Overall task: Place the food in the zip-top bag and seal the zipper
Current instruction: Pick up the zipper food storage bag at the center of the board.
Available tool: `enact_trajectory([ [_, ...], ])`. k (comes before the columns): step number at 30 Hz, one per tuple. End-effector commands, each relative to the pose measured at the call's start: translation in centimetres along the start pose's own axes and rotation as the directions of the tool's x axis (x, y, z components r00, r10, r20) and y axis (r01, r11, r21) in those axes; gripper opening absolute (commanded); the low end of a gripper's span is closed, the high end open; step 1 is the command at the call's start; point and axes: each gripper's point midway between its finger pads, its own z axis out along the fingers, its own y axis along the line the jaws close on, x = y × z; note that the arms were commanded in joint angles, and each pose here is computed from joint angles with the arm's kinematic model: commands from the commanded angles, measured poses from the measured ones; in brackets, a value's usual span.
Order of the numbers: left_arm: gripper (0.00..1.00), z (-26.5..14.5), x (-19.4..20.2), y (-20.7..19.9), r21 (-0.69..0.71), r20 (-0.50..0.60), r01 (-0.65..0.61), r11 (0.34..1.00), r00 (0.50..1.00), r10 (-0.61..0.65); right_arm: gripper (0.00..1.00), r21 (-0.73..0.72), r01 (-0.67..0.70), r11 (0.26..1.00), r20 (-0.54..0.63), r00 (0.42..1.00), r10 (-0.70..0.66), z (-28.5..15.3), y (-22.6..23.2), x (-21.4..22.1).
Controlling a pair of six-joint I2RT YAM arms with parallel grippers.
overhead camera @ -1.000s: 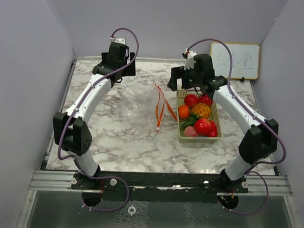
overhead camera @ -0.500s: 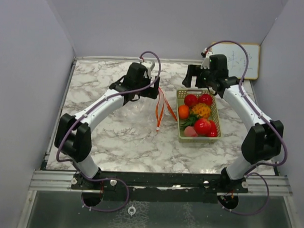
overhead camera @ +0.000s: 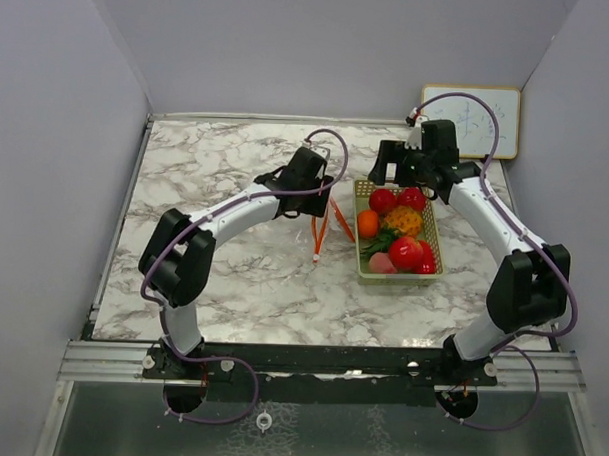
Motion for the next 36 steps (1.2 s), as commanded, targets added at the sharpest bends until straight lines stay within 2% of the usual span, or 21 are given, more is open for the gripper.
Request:
enact_trajectory([
  [1, 0.64, 1.3, 0.5, 0.7, -0.069, -0.023, 0.023, 0.997, 0.999, -0.024, 1.0, -0.02, -0.003, 1.0, 0.056, 0.998, 0.004, -1.2, 0.3, -1.4],
  [8, 0.59, 3.3, 2.9, 0.6, -0.083, -0.088, -0.004, 0.997, 0.996, -0.004, 1.0, -0.014, -0.002, 1.0, 0.055, 0.998, 0.003, -1.3, -0.1, -1.4],
  [10, 0.39, 3.9, 3.8, 0.5, -0.075, -0.111, -0.004, 0.997, 0.994, -0.004, 1.0, -0.014, 0.002, 1.0, 0.057, 0.998, -0.001, -1.3, -0.1, -1.5],
  [13, 0.01, 4.0, 4.1, 0.6, -0.081, -0.122, -0.003, 0.997, 0.992, -0.006, 1.0, -0.016, 0.01, 1.0, 0.062, 0.998, -0.009, -1.4, 0.0, -1.8],
  [18, 0.0, 0.9, 0.0, 0.1, -0.078, -0.043, 0.01, 0.997, 0.999, -0.013, 0.97, -0.117, 0.04, 0.992, 0.085, 0.996, -0.03, -2.3, 2.0, -2.6],
  [23, 0.0, -3.9, -4.9, -2.1, 0.026, 0.077, 0.089, 0.996, 0.993, -0.091, 0.87, -0.323, -0.009, 0.946, 0.066, 0.997, 0.032, -2.8, 5.5, -1.4],
  [27, 0.0, -5.9, -5.8, -3.0, 0.084, 0.108, 0.138, 0.987, 0.983, -0.147, 0.82, -0.386, -0.046, 0.921, 0.027, 0.998, 0.061, -2.3, 7.3, -0.9],
  [36, 0.0, -6.1, -5.8, -3.3, 0.117, 0.127, 0.137, 0.984, 0.98, -0.152, 0.82, -0.464, -0.044, 0.885, 0.038, 0.997, 0.07, -1.7, 11.4, -2.9],
])
